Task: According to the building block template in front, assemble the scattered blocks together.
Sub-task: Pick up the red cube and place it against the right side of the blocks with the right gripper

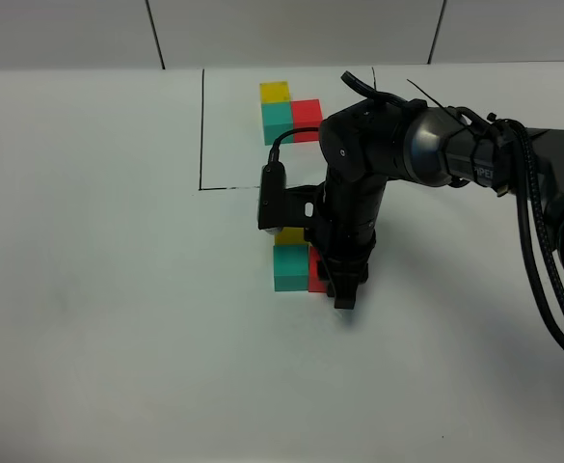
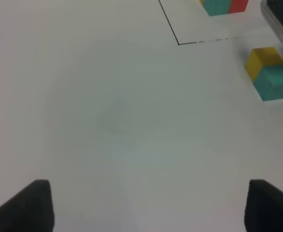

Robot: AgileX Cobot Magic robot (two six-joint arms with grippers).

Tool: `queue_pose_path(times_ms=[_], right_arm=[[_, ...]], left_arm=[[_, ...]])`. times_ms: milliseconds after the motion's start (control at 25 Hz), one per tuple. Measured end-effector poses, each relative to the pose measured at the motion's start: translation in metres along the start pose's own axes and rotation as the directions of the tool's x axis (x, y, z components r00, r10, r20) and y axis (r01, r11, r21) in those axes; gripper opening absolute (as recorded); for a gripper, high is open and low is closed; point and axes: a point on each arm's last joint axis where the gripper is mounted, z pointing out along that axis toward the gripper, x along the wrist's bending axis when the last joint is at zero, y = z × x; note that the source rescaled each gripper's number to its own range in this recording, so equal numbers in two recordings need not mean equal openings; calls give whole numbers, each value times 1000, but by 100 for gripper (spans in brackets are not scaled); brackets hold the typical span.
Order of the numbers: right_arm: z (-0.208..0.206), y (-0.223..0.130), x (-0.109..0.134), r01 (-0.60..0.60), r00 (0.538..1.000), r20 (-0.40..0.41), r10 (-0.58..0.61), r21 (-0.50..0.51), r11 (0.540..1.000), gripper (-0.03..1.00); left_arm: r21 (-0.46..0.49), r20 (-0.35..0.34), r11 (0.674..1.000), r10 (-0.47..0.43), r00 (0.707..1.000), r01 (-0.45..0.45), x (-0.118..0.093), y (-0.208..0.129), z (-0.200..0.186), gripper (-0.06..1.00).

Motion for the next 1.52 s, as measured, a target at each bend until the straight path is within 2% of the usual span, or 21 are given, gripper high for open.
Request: queue_pose_path(times_ms=[1520], right_arm=[[0,5,-1,27,1000,6,-27,-54,998,2]], left_arm=[[0,0,1000,0,1000,0,0,0,0,91]])
